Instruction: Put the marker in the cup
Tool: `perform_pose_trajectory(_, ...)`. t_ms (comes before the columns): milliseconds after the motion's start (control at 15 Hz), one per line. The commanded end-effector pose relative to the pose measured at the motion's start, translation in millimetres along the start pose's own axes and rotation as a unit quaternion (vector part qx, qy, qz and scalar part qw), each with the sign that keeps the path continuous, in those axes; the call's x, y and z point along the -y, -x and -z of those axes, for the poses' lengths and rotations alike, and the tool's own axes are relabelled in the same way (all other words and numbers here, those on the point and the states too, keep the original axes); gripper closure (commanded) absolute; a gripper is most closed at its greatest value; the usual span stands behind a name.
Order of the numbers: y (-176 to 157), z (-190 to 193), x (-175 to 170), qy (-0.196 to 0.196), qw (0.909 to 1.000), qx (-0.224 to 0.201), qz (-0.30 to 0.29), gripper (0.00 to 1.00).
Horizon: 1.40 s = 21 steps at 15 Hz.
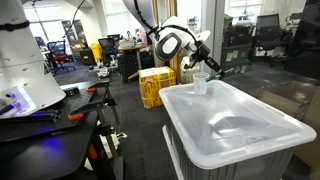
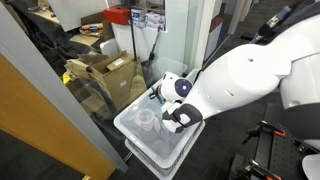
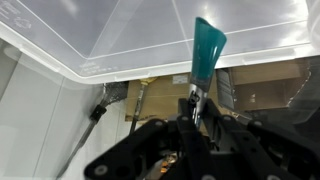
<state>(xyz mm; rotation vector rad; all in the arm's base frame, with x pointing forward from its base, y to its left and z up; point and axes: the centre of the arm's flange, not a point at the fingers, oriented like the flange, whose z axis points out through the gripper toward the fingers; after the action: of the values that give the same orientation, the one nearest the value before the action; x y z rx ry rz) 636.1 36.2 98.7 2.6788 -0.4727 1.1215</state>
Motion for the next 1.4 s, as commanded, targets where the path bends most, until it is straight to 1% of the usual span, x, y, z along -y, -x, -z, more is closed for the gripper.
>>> perform_pose_trajectory(0, 5, 10, 15, 0.003, 0.9993, -0.022, 0.03, 0.95)
perform_pose_trajectory(467, 3, 22, 46, -0.012, 0.9953, -0.068, 0.067, 0.95)
perform_pose_trajectory(733, 2, 22, 62, -0.033, 0.9931, -0.079, 0.081, 0.95)
perform_pose_trajectory(1133, 4, 14, 80, -0.069, 0.9915, -0.072, 0.084, 0.95)
perform_pose_trajectory(1333, 10, 10, 85, -0.075, 0.9927, -0.053, 0.078, 0.95)
